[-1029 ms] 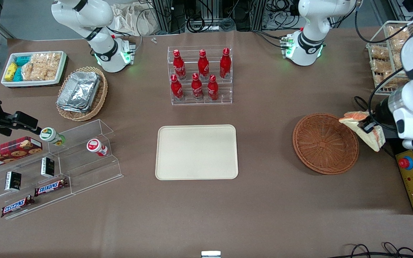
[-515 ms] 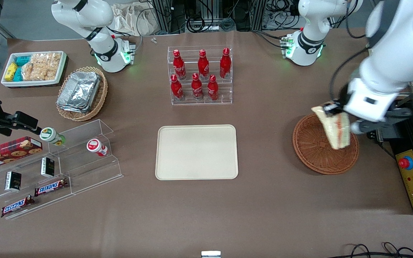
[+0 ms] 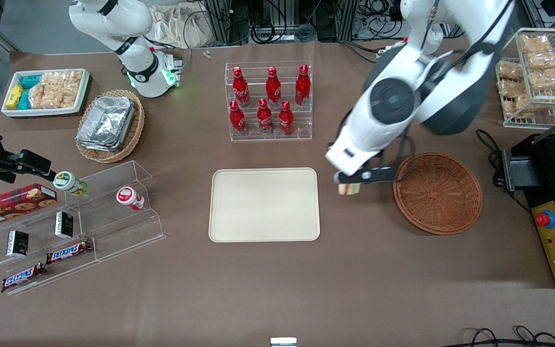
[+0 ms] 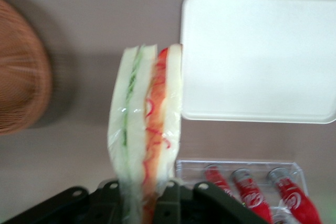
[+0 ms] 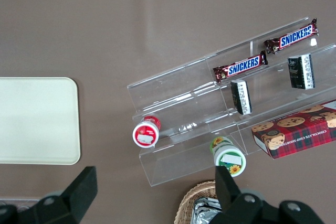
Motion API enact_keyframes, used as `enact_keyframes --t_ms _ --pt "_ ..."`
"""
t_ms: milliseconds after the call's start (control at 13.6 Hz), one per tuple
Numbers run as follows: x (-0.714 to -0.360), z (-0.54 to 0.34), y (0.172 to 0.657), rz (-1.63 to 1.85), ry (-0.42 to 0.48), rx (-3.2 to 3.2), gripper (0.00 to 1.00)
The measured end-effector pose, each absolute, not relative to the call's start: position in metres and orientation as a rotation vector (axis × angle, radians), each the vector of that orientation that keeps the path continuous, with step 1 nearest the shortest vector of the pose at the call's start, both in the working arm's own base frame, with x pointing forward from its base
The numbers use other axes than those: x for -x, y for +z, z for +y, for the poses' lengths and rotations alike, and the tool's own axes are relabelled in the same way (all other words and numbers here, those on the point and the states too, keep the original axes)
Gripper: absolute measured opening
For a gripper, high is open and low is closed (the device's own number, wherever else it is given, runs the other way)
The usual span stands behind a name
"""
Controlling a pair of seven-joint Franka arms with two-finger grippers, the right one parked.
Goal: Place sandwich from basket to tray
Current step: 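Carry the held sandwich over the cream tray with the left gripper, then lower the sandwich onto the tray and open the left gripper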
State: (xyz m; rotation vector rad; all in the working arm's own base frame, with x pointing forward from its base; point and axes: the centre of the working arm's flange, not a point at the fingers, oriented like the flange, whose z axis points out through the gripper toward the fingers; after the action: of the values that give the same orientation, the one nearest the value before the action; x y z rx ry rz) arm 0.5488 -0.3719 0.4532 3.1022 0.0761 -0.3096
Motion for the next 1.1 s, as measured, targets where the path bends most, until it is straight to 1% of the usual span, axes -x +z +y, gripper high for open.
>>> enact_keyframes --t_ms 147,294,441,515,882,1103 --pt "-0.555 -0.397 0.399 0.079 -0.308 -3.105 0.16" --pt "-0.557 -0.416 0.348 0.106 -0.281 -3.138 0.16" --pt "-0.557 -0.434 0.306 0.126 -0.244 -3.120 0.16" --pt "-0.558 -0.440 0.289 0.130 -0.241 -3.104 0.16" --pt "-0.558 -0.442 0.237 0.079 -0.230 -3.137 0.16" --pt "-0.559 -0.446 0.226 0.073 -0.216 -3.119 0.16"
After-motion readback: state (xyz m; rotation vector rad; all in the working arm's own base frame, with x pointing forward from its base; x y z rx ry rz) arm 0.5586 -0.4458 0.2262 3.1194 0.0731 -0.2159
